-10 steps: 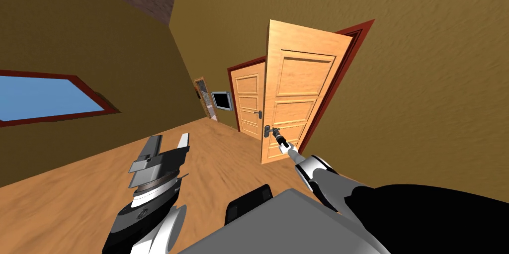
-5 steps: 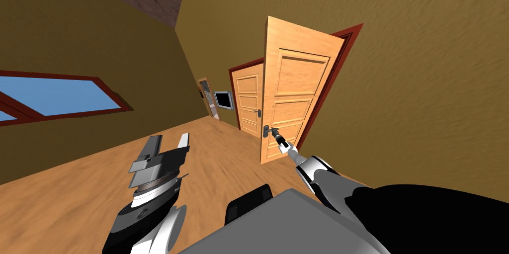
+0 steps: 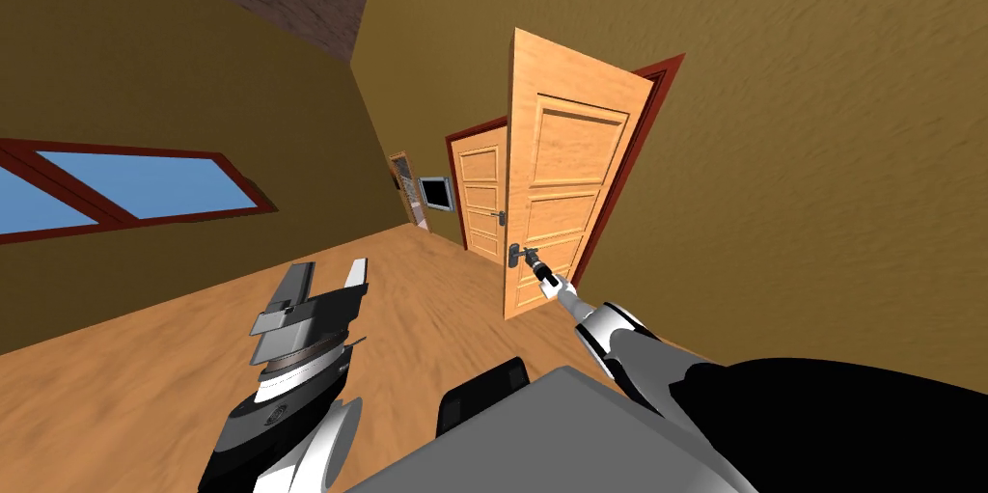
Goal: Pull the door open
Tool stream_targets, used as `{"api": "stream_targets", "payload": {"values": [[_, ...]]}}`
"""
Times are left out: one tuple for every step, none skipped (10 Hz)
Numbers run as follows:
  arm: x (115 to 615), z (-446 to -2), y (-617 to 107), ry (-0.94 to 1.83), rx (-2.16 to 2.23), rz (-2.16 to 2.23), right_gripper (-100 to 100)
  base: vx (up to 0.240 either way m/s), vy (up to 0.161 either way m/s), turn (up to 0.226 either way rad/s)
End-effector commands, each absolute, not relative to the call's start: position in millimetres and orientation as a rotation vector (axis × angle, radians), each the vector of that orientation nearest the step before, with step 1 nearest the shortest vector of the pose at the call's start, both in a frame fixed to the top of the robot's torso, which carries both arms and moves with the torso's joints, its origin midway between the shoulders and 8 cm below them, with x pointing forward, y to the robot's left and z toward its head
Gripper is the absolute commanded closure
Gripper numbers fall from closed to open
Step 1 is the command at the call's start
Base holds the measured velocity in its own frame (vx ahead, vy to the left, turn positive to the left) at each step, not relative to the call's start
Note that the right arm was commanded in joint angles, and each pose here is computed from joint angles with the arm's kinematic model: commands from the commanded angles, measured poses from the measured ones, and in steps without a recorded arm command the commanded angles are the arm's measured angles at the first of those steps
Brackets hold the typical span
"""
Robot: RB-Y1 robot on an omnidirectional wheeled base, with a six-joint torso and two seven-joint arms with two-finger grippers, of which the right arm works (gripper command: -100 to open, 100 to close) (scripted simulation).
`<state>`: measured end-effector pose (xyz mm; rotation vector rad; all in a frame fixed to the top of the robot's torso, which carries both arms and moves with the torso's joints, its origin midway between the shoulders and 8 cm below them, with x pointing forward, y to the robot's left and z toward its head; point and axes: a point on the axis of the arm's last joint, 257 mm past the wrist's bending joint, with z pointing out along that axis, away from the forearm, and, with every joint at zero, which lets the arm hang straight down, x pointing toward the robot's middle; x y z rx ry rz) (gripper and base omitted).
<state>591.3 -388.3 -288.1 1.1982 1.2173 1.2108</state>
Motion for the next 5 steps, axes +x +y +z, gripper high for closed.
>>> {"api": "stream_targets", "payload": {"values": [[592, -292, -377, 1.232, 1.194, 1.229, 100, -0.126, -0.056, 0.023], [592, -292, -377, 1.232, 1.193, 1.23, 100, -0.063, -0.008, -0.017], [593, -293, -367, 1.251, 1.181, 1.25, 100, -0.117, -0.069, 0.02], [593, -293, -367, 1.251, 1.181, 1.25, 100, -0.132, -0.084, 0.074], [594, -293, -361, 1.262, 1.174, 1.262, 100, -0.152, -0.102, 0.041]]}}
